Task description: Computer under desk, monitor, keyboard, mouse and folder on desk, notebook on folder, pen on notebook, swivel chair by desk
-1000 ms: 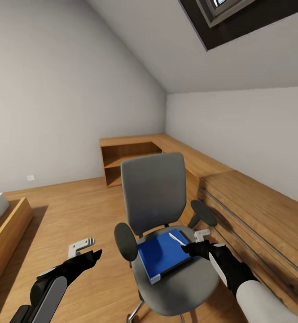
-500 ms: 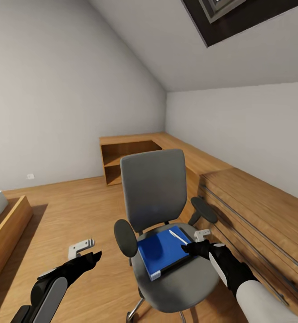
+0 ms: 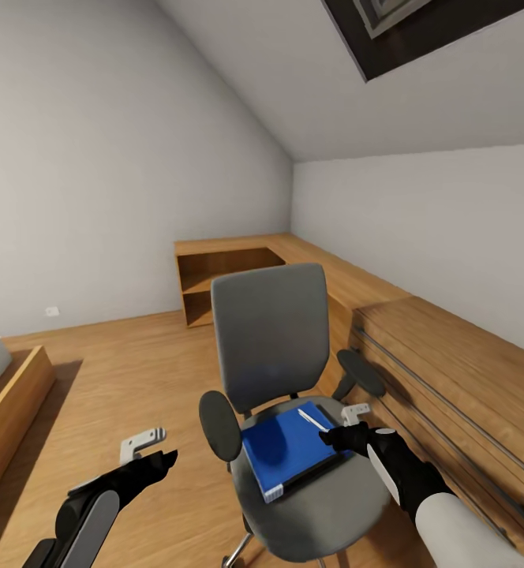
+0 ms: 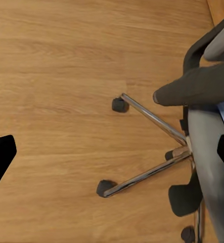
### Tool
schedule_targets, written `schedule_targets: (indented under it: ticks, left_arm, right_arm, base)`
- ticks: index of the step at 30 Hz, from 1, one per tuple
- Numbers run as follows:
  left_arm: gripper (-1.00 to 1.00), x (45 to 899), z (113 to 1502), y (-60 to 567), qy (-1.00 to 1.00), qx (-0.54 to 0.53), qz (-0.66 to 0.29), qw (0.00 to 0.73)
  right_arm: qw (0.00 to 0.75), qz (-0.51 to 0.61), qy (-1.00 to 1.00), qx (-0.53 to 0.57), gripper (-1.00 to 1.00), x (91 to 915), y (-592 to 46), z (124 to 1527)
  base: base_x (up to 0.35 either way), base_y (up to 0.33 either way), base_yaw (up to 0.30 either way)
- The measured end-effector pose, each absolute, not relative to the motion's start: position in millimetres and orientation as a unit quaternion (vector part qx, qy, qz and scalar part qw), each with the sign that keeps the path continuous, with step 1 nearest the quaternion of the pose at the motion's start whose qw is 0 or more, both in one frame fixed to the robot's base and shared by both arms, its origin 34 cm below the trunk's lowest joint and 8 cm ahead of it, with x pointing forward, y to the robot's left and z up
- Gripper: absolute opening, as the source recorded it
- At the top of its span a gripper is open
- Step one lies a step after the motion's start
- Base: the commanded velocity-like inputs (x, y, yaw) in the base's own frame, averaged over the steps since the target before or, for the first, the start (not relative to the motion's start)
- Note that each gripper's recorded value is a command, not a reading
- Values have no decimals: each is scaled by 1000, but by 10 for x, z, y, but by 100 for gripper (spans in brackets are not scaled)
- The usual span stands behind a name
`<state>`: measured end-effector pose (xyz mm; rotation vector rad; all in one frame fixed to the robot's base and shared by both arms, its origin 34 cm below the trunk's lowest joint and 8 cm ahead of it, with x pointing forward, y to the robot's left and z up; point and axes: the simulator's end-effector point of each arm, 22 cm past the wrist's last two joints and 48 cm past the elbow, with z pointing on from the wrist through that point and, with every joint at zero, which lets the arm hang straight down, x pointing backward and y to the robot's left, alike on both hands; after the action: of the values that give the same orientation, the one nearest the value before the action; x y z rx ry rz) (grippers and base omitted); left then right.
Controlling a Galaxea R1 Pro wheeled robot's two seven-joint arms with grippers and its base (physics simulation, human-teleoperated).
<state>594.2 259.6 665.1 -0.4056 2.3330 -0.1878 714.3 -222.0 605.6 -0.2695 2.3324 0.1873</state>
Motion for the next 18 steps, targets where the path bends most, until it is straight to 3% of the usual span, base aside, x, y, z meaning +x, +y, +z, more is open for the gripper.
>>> schedule_targets:
  ticks: [12,18]
  left_arm:
    - [100,5941,6642,2652,911,-163,-70,373]
    - [100,5954,6664,2775,907,-178,-66,377]
  right_arm:
    - [382,73,915,-106,100,7138,-2221,6046]
    - [382,73,915,-104,100,7142,-2226,6051]
  base:
    - [88,0,1]
    - [2,0,128]
